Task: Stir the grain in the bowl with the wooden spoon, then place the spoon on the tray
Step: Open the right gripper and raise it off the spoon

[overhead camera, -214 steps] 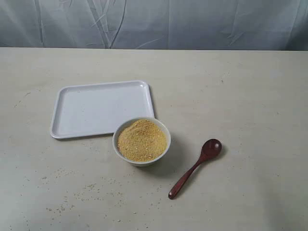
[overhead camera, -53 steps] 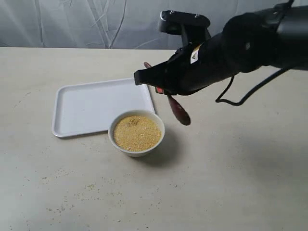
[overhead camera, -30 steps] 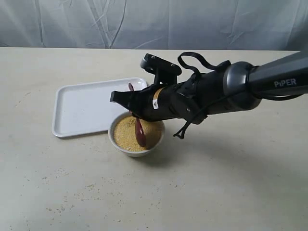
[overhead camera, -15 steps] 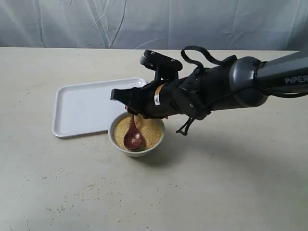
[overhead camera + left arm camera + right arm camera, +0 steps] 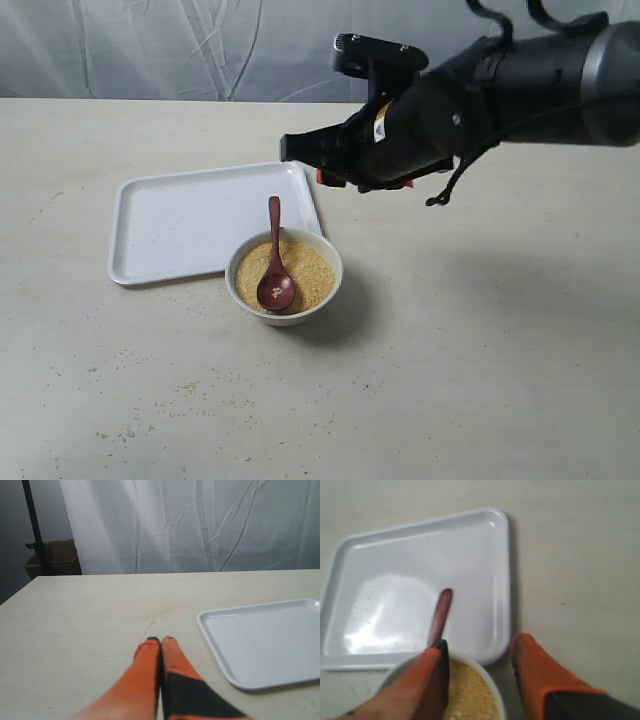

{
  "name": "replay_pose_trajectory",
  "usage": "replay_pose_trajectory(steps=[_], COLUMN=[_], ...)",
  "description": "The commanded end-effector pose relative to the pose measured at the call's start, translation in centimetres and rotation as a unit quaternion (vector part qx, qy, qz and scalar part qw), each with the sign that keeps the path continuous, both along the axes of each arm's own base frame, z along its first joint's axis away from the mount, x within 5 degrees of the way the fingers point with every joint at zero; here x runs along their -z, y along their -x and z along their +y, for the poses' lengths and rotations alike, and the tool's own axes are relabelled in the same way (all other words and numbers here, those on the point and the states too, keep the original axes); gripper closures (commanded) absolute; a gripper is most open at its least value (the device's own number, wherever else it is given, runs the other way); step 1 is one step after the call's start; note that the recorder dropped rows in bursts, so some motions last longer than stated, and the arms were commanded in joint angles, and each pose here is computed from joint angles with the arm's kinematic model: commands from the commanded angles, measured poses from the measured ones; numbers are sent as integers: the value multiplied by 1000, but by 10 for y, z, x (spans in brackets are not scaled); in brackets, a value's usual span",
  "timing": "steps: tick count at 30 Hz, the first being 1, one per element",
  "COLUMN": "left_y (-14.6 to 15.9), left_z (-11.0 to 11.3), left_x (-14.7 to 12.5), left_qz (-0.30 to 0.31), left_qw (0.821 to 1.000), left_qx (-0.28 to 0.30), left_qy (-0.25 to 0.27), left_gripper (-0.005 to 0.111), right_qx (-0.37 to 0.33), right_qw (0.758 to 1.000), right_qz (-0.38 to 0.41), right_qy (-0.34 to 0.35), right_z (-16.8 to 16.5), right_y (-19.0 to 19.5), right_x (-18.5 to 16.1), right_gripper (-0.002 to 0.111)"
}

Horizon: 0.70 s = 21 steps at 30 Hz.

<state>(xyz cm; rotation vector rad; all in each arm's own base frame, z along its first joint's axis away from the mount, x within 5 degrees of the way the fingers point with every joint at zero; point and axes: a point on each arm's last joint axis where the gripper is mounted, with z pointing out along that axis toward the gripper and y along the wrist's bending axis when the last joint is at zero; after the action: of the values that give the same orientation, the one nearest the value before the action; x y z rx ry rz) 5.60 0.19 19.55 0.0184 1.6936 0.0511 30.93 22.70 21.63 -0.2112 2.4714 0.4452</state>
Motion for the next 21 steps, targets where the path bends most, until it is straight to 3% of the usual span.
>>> replay_pose_trajectory(steps=[1,3,7,12,18,21], left_y=[0,0,0,0,0,0], left_z=[0,0,0,0,0,0], left_x=[1,1,1,1,1,1], left_qz=[-2,-2,-2,-2,-2,-2], left_qw=[1000,1000,1000,1000,1000,1000], left_qx=[0,0,0,0,0,0], left_qy=[3,3,3,3,3,3], left_gripper=[106,106,106,106,106,106], right_qx=[-119,-173,-198,-235,-228,-223], right_qw=[990,979,964,943,940,940], right_qz=[71,108,147,138,144,146], right_qy=[30,-8,-98,-191,-211,-214], right_z=[-14,-19,-31,-41,-36,-31], right_y=[-8,-11,-27,-47,-75,-92], right_x=[-12,-19,-23,-4,39,55], right_gripper=[66,66,66,66,51,51])
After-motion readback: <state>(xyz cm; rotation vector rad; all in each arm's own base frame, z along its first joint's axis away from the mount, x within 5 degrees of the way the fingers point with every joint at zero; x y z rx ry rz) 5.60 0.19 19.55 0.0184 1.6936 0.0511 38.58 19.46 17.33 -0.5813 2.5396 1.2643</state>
